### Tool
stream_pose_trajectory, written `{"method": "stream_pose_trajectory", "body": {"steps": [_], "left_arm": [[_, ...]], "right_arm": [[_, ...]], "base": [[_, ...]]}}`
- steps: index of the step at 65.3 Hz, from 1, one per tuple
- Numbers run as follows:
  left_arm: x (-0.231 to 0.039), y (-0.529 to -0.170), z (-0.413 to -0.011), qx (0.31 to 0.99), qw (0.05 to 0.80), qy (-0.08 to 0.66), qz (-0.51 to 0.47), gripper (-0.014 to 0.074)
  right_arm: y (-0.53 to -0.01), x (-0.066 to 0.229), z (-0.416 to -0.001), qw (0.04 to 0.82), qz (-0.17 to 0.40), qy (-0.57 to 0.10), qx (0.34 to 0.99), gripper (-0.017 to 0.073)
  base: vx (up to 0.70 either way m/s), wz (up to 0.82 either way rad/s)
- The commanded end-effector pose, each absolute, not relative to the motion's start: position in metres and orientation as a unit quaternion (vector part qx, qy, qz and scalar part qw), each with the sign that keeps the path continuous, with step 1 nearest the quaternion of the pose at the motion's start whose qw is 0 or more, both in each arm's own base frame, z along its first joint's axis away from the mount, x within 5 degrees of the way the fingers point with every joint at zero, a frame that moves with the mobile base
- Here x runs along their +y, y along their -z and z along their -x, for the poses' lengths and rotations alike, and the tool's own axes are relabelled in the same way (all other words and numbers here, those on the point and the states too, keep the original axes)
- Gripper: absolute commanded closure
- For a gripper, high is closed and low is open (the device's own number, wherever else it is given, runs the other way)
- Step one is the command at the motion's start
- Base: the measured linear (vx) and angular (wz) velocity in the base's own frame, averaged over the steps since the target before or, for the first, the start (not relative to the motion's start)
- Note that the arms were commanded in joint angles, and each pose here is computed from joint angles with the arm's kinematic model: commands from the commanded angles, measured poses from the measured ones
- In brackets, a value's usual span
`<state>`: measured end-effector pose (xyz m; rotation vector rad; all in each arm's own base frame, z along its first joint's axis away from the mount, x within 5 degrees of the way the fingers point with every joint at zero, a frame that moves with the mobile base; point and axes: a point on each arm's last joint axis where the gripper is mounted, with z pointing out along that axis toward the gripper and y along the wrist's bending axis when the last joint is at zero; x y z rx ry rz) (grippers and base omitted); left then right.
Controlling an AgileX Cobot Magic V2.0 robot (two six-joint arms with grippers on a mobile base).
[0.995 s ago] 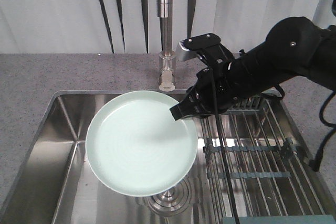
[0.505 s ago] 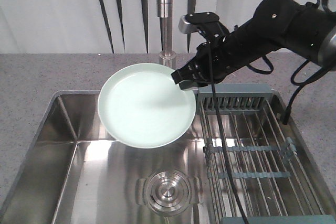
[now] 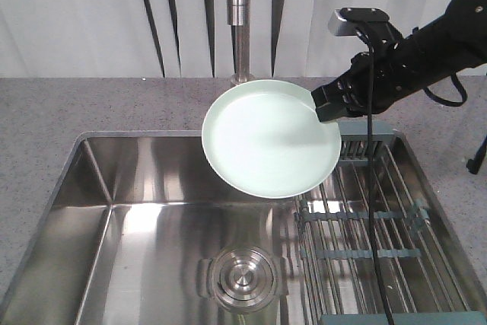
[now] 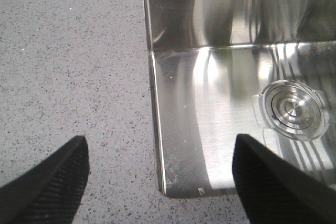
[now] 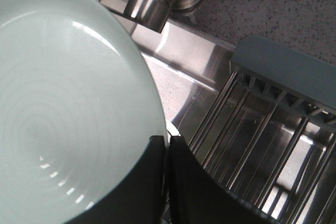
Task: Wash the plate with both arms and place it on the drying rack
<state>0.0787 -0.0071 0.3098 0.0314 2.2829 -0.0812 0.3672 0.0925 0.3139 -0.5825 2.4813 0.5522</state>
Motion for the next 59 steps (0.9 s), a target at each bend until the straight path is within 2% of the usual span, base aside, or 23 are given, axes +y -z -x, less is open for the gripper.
{"method": "stream_pose_trajectory", "body": {"steps": [1, 40, 59], "left_arm": [[-0.007, -0.320, -0.083, 0.894, 0.447, 0.036, -0.008, 0.0060], [-0.007, -0.320, -0.083, 0.894, 0.447, 0.036, -0.008, 0.0060], [-0.007, -0.320, -0.083, 0.894, 0.447, 0.036, -0.008, 0.0060]], "right_arm": [[-0.339, 0.087, -0.353, 0.318, 0.209, -0.207, 0.901, 0.0564], [-0.321, 0.081, -0.296, 0.301, 0.198, -0.209, 0.909, 0.0564], [-0.319, 0.114, -0.279, 0.295, 0.246, -0.221, 0.896, 0.0564]], "base": [[0.00, 0.00], [0.00, 0.00], [0.00, 0.00]]}}
